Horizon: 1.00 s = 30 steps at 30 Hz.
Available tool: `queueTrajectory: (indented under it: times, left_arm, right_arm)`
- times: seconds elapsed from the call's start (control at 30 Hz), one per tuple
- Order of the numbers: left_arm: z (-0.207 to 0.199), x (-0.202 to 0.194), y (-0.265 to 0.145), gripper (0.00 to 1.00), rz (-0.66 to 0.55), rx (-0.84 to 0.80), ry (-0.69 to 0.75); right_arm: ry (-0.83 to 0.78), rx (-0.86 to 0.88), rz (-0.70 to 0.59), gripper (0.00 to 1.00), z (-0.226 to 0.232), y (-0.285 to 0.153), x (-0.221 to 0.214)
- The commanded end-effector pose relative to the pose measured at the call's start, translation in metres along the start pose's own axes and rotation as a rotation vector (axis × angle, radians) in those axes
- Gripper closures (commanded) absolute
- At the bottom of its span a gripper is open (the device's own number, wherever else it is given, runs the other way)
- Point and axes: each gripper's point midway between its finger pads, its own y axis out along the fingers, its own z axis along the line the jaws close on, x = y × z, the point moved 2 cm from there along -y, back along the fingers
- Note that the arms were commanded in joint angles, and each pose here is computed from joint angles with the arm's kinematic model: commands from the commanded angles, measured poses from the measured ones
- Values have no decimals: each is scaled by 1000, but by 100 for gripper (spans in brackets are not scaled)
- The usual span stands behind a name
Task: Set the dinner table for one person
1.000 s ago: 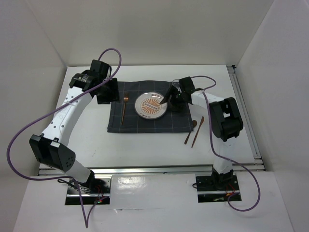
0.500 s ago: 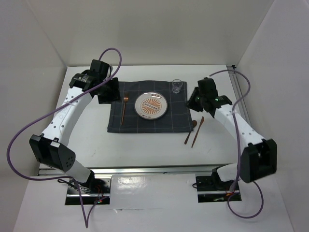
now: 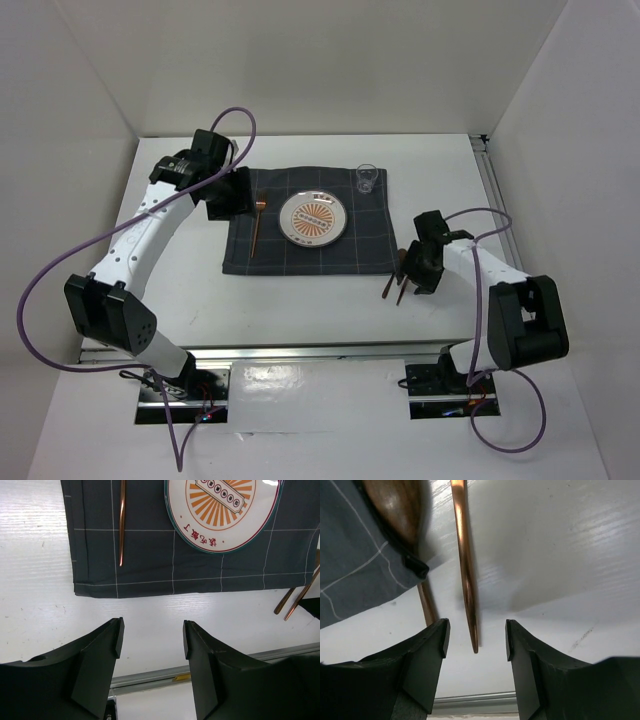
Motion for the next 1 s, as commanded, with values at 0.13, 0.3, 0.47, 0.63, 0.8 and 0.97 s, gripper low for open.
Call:
queueTrajectory:
  times: [0.13,0.3,0.47,0.63,0.8,0.97]
  left_arm:
    - [-3,3,-1,33,-16,-21,2]
    - [-2,3,2,33,-8,-17,1]
    - [-3,5,0,33,-16,-21,2]
    - [-3,5,0,33,-16,-21,2]
    - [-4,7,1,33,-18,-21,2]
    - [-4,7,4,33,-9,-18,1]
  right_arm:
    - [8,-24,-20,48,6,23,16]
    - [19,-17,-28,60,9,30,20]
    - [40,-55,-75,99,7,22,35]
    - [13,-31,-197,100,19,-16,66]
    - [-99,65,-271,100,47,-56,96]
    - [-289,206,-228,100,95,-61,98]
